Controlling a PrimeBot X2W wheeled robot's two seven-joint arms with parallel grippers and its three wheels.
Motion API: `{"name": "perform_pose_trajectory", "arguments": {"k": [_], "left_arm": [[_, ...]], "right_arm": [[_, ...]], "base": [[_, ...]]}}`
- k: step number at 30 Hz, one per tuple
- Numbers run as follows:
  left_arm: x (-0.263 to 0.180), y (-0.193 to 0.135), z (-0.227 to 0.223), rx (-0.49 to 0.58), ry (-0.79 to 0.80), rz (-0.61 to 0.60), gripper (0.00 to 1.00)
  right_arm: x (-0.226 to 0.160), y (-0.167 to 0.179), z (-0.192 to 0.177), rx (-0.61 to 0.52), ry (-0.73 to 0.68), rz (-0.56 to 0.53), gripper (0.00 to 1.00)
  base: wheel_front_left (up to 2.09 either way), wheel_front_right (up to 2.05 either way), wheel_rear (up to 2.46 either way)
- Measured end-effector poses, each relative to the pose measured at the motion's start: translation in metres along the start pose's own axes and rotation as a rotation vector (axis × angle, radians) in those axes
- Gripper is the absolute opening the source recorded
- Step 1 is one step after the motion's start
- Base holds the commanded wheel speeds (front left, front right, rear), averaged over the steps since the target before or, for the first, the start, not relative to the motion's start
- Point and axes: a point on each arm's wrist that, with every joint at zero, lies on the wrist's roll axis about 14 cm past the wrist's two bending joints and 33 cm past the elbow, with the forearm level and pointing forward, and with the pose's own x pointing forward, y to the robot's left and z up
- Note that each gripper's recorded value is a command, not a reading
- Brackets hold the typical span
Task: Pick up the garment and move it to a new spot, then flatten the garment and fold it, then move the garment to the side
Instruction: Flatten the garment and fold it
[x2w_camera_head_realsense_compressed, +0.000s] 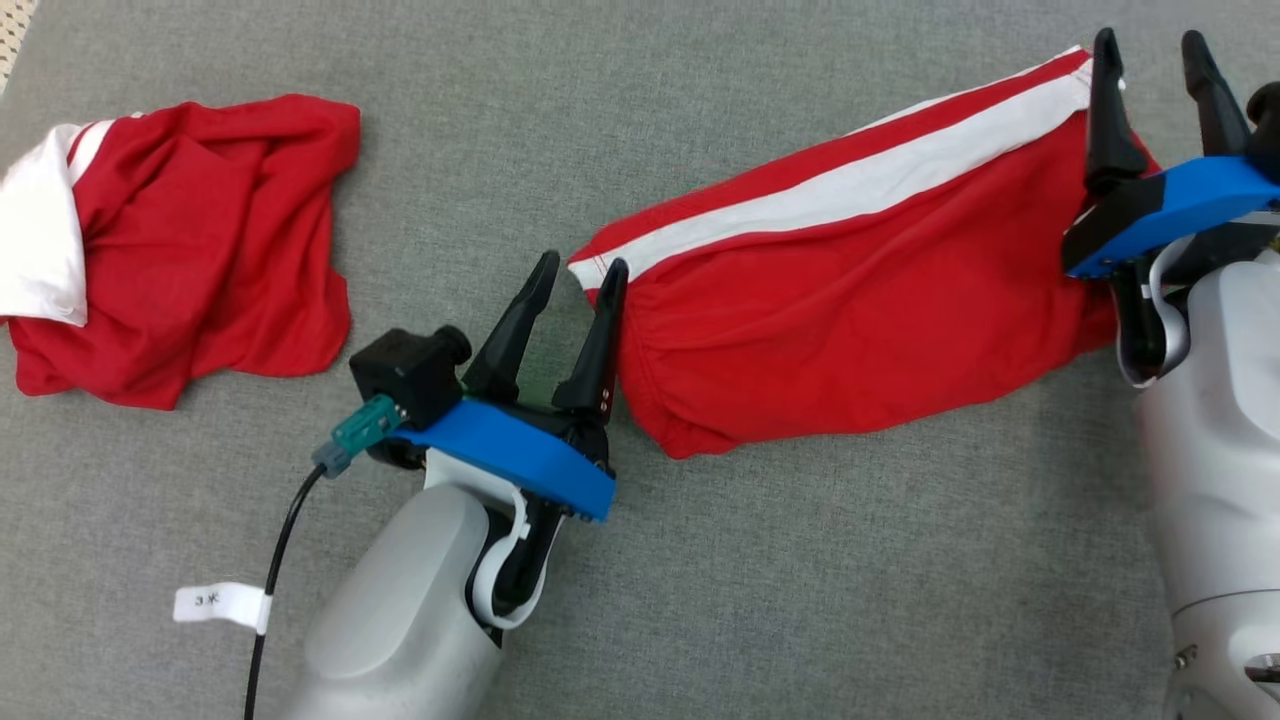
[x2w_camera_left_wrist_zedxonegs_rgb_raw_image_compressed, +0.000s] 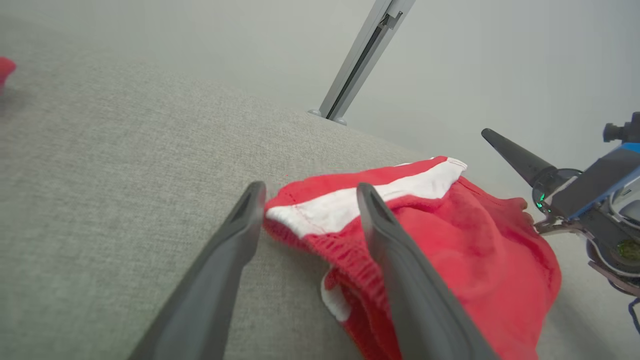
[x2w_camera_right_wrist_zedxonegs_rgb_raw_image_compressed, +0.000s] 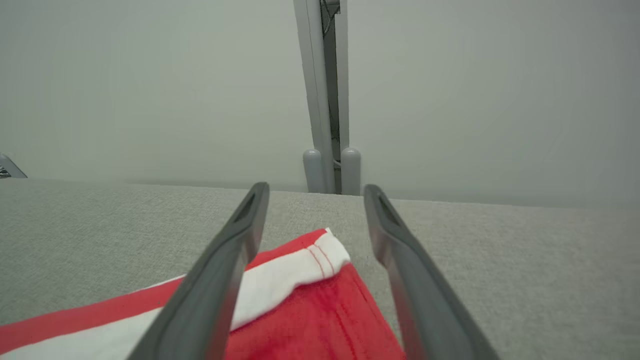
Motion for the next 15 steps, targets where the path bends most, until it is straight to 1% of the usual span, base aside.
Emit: {"name": "perform_pose_trajectory", "arguments": {"k": [3, 6, 10, 12, 13, 14, 15], "left_arm": [[-0.009, 0.004, -0.003, -0.005, 0.002, 0.024, 1.00], [-0.016, 0.007, -0.005, 0.011, 0.003, 0.040, 1.00], [-0.027, 0.013, -0.007, 0.031, 0.004, 0.067, 1.00], [-0.031, 0.015, -0.005, 0.045, 0.001, 0.075, 1.00], [-0.033, 0.016, -0.004, 0.054, -0.003, 0.080, 1.00], [-0.035, 0.017, -0.002, 0.061, -0.009, 0.086, 1.00], [-0.038, 0.018, 0.000, 0.063, -0.014, 0.094, 1.00]], "right_arm": [[-0.005, -0.010, 0.001, -0.049, 0.006, -0.011, 1.00], [-0.016, -0.023, -0.011, -0.095, 0.054, -0.026, 1.00], [-0.034, -0.033, -0.046, -0.116, 0.199, -0.044, 1.00], [-0.044, -0.035, -0.064, -0.104, 0.279, -0.053, 1.00], [-0.047, -0.036, -0.068, -0.097, 0.304, -0.058, 0.76], [-0.050, -0.035, -0.071, -0.083, 0.320, -0.061, 0.17], [-0.053, -0.035, -0.072, -0.056, 0.326, -0.071, 0.00]], "base": [[0.00, 0.00, 0.00], [0.00, 0.00, 0.00], [0.00, 0.00, 0.00], [0.00, 0.00, 0.00], [0.00, 0.00, 0.00], [0.00, 0.00, 0.00], [0.00, 0.00, 0.00]]}}
